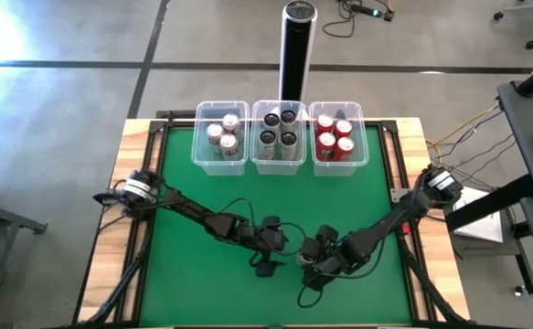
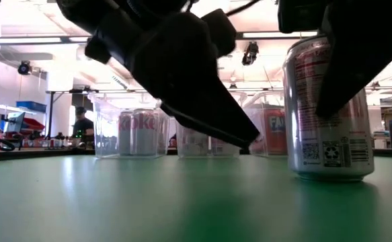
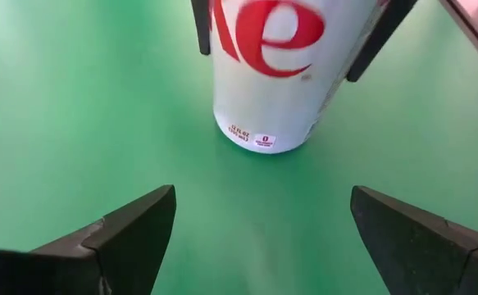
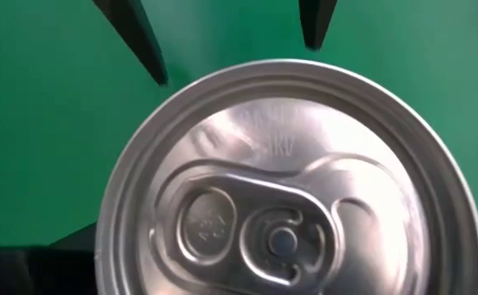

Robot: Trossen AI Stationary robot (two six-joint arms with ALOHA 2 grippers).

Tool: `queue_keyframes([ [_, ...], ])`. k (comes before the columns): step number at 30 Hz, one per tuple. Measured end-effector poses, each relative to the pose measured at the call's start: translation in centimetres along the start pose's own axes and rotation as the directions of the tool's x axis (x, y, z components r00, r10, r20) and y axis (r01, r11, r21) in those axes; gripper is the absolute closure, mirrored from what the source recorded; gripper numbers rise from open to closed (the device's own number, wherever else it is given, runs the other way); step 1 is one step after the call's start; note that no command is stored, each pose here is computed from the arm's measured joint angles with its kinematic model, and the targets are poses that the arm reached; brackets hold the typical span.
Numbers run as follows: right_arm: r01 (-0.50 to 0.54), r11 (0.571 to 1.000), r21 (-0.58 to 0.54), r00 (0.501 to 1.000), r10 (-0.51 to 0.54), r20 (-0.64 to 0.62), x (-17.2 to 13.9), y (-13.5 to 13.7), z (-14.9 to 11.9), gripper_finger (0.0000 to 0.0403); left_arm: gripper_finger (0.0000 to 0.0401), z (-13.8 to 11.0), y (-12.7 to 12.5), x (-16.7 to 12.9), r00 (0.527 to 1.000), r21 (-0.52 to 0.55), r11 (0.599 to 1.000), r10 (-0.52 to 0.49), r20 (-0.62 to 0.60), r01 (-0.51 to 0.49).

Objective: Sort soda cans
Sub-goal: Put the silver can into the top left transparent bin

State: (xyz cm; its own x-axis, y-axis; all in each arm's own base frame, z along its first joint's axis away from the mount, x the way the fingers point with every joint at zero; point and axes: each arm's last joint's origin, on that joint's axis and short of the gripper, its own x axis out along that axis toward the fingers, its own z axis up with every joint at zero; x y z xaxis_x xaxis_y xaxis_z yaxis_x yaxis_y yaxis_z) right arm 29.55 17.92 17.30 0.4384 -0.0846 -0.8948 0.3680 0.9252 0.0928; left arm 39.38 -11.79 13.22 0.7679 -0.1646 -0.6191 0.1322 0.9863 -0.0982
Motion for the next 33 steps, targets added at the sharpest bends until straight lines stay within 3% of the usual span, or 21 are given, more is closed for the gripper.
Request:
queue_keyframes([
  [6,-0.026,0.999,-0.027,0.999,0.027,0.041,-0.4,-0.1,2.3,0.0111,0.0050,0.0,0.6,-4.6,0.998,-0.023,0.998,0.055,0.007,-0.055],
  [11,-0.047,0.996,-0.082,0.990,0.058,0.129,0.2,-0.9,5.7,0.0111,0.0050,-2.2,1.4,-9.5,0.994,-0.105,0.989,0.108,0.016,-0.105],
  [17,-0.019,0.984,-0.175,0.987,0.047,0.153,3.5,-2.1,9.9,0.0111,0.0050,-5.2,2.2,-13.5,0.993,-0.192,0.974,0.115,-0.018,-0.116],
  [25,-0.088,0.965,-0.248,0.984,0.123,0.131,6.3,-2.3,14.5,0.0107,0.0050,-6.2,2.4,-16.1,0.995,-0.293,0.952,0.099,0.027,-0.087],
  [33,-0.087,0.964,-0.251,0.988,0.116,0.102,8.0,-3.3,15.7,0.0102,0.0050,-6.2,2.4,-16.7,0.995,-0.314,0.947,0.089,0.046,-0.071],
])
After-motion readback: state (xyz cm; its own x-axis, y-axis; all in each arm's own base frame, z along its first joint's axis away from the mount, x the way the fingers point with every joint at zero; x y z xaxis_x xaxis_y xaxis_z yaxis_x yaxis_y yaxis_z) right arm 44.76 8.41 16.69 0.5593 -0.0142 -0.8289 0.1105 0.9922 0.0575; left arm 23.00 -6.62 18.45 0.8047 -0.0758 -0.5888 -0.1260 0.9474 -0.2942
